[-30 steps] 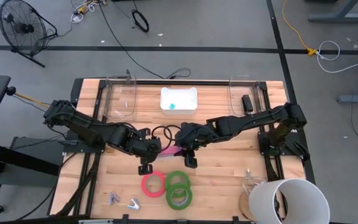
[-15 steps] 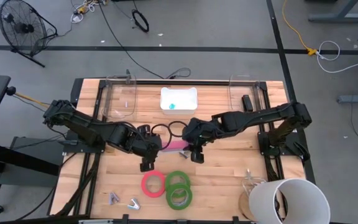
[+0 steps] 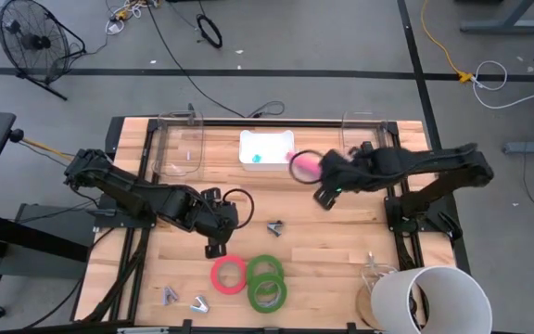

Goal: Pick and place Stapler, Stapler remover, tape
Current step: Put the pink stapler into the right transparent bin

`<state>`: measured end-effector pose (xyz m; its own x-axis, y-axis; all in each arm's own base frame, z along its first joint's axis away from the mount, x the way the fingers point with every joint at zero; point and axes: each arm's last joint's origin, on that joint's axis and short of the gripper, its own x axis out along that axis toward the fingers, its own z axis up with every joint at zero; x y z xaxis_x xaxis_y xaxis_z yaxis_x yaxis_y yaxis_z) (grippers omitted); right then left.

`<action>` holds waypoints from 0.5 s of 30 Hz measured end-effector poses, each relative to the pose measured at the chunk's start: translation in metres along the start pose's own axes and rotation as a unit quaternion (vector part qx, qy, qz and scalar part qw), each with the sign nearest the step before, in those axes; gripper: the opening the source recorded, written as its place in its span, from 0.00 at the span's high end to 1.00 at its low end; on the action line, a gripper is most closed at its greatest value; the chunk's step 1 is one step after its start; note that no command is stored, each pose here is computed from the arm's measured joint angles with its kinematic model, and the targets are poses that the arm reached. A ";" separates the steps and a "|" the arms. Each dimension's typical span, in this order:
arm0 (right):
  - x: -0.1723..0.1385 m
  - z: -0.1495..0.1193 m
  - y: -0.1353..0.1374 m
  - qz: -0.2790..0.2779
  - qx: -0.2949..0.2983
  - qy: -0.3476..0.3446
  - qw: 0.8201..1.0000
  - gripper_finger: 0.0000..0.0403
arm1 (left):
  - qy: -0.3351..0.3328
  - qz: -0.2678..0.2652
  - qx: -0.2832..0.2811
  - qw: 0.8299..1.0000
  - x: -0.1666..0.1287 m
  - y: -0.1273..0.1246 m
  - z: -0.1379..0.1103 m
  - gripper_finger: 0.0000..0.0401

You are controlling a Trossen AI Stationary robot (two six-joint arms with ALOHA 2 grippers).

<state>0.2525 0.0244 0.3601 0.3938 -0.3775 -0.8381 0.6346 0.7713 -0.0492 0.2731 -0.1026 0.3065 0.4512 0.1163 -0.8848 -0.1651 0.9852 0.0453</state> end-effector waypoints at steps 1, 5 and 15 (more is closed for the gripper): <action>-0.005 -0.002 -0.007 -0.015 0.022 -0.005 1.000 0.67 | 0.000 0.000 -0.001 1.000 0.000 0.000 0.000 0.46; -0.024 -0.014 -0.029 -0.074 0.095 -0.019 0.992 0.67 | 0.000 0.001 -0.001 1.000 0.000 0.000 0.000 0.48; -0.025 -0.037 -0.052 -0.143 0.205 -0.068 0.966 0.67 | -0.002 0.004 -0.002 1.000 0.000 0.000 0.000 0.52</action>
<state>0.1849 0.0125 0.3632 0.2293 -0.6302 -0.7418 0.9295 0.3679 -0.0253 0.2727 -0.1031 0.3064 0.4530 0.1250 -0.8827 -0.1717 0.9838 0.0512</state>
